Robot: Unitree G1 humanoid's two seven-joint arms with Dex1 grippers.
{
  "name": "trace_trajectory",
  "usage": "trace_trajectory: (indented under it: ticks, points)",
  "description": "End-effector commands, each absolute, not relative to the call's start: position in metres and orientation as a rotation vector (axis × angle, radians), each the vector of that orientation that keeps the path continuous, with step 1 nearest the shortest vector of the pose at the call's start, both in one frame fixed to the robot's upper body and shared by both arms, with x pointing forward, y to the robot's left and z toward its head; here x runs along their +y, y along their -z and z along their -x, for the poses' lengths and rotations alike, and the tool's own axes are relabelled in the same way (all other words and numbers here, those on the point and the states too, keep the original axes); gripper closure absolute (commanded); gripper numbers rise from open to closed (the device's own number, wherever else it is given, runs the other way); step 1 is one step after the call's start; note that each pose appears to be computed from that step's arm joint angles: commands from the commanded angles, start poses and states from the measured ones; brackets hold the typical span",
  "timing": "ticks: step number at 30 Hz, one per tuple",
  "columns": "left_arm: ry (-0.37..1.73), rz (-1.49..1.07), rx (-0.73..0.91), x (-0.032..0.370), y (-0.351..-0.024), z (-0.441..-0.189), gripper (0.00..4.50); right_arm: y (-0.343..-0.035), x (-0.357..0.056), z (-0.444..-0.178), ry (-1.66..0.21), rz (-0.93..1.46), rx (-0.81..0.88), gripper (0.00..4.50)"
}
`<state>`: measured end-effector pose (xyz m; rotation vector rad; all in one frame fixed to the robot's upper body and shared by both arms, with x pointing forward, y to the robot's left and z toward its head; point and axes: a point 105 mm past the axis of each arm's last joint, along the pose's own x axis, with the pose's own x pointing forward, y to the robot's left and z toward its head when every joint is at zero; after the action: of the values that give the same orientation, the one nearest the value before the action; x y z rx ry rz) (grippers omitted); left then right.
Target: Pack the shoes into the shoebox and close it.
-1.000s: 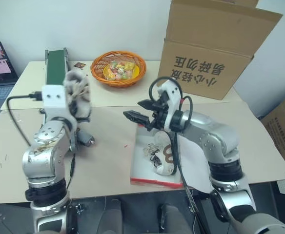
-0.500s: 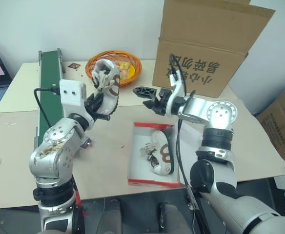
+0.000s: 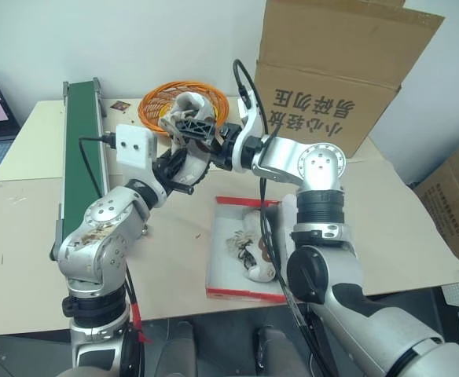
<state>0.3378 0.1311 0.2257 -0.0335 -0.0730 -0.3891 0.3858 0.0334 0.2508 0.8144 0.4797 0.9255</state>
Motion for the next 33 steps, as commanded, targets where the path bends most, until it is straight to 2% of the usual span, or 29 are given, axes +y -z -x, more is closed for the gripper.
trace_trajectory:
  ticks: [1, 4, 8, 11, 13, 19, 21, 24, 25, 29, 33]
  points:
    - [0.469, 0.028, -0.129, 0.114, -0.239, -0.331, 4.45, -0.276, 0.045, -0.382, -0.985, -0.825, 0.397, 0.0]
    - [0.461, 0.025, -0.125, 0.116, -0.238, -0.331, 4.5, -0.278, 0.045, -0.381, -0.994, -0.83, 0.378, 0.76]
    - [0.447, 0.021, -0.124, 0.119, -0.238, -0.332, 4.5, -0.278, 0.047, -0.379, -1.002, -0.829, 0.37, 2.12]
    - [0.438, 0.02, -0.121, 0.12, -0.237, -0.333, 4.5, -0.278, 0.049, -0.376, -1.006, -0.834, 0.373, 2.91]
    - [0.436, 0.018, -0.119, 0.12, -0.236, -0.333, 4.5, -0.278, 0.049, -0.375, -1.006, -0.836, 0.373, 3.26]
    - [0.423, 0.008, -0.103, 0.123, -0.231, -0.334, 4.5, -0.289, 0.05, -0.369, -1.024, -1.011, 0.352, 3.42]
    - [0.438, 0.016, -0.126, 0.123, -0.233, -0.332, 3.58, -0.288, 0.05, -0.368, -1.01, -1.039, 0.363, 3.43]
    - [0.469, -0.024, -0.137, 0.116, -0.235, -0.328, 2.67, -0.283, 0.049, -0.369, -0.965, -1.07, 0.375, 3.43]
    - [0.477, -0.024, -0.14, 0.114, -0.235, -0.328, 2.21, -0.282, 0.046, -0.372, -0.936, -1.075, 0.37, 3.43]
    - [0.476, -0.022, -0.143, 0.114, -0.234, -0.327, 2.21, -0.284, 0.019, -0.401, -0.724, -1.087, 0.277, 3.43]
    - [0.462, -0.027, -0.138, 0.117, -0.232, -0.328, 2.21, -0.304, -0.027, -0.43, -0.543, -1.067, 0.098, 3.43]
